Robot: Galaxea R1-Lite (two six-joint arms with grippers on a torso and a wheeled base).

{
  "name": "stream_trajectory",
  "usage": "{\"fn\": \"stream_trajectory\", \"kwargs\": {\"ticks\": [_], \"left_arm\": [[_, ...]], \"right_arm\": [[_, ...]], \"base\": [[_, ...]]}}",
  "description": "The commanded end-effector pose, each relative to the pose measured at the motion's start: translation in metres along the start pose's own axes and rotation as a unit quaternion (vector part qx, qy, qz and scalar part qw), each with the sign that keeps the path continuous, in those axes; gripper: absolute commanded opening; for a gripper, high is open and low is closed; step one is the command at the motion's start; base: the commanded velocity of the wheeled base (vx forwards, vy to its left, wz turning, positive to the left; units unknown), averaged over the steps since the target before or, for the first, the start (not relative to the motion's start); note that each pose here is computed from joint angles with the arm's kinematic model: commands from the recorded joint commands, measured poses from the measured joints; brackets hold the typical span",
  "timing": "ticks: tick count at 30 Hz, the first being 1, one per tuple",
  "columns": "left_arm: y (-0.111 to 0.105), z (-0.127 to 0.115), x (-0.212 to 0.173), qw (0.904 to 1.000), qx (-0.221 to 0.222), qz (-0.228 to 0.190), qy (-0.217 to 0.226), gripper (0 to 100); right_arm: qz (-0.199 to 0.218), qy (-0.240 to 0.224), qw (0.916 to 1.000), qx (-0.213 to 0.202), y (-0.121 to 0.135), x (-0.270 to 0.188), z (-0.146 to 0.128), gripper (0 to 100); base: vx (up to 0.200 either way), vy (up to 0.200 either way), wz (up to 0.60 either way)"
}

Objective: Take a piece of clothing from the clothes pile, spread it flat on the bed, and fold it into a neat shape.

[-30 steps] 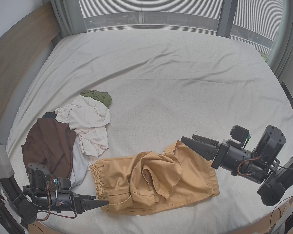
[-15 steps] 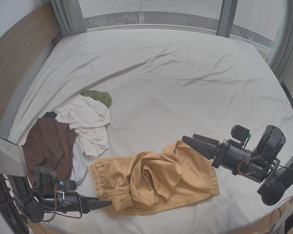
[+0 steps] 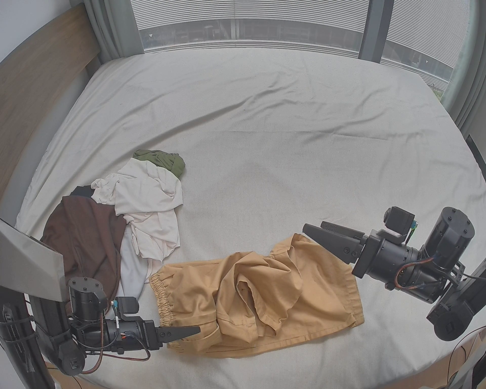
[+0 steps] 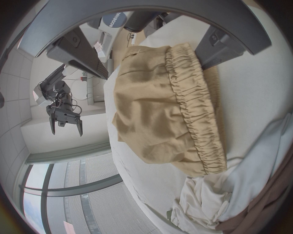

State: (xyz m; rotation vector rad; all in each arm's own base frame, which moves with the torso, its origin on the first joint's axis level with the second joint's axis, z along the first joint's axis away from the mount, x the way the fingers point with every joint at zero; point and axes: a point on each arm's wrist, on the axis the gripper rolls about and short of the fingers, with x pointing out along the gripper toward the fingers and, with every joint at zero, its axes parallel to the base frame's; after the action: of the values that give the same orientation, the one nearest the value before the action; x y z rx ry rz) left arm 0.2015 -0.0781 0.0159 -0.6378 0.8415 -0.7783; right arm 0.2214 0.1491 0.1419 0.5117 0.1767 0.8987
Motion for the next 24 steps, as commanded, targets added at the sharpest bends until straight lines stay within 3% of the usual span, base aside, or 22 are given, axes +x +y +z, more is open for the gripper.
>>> {"fn": "stream_trajectory", "kwargs": {"ticks": [1, 11, 17, 24], "left_arm": [[-0.024, -0.001, -0.005, 0.9994, 0.008, -0.033, -0.004, 100], [-0.063, 0.004, -0.021, 0.9945, -0.007, -0.1, -0.031, 100], [-0.055, -0.001, -0.011, 0.9966, -0.005, -0.081, -0.011, 100], [-0.041, -0.007, 0.001, 0.9987, 0.039, -0.029, -0.011, 100]], "right_arm": [[-0.001, -0.001, 1.0, 0.0, 0.0, 0.0, 0.0, 100], [-0.002, -0.003, 1.0, -0.001, -0.001, 0.0, 0.001, 100], [-0.002, -0.003, 1.0, -0.001, -0.001, 0.0, 0.001, 100], [-0.002, -0.004, 1.0, -0.001, -0.001, 0.0, 0.001, 100]], "base": [[0.0, 0.0, 0.0], [0.0, 0.0, 0.0], [0.0, 0.0, 0.0], [0.0, 0.0, 0.0]]}}
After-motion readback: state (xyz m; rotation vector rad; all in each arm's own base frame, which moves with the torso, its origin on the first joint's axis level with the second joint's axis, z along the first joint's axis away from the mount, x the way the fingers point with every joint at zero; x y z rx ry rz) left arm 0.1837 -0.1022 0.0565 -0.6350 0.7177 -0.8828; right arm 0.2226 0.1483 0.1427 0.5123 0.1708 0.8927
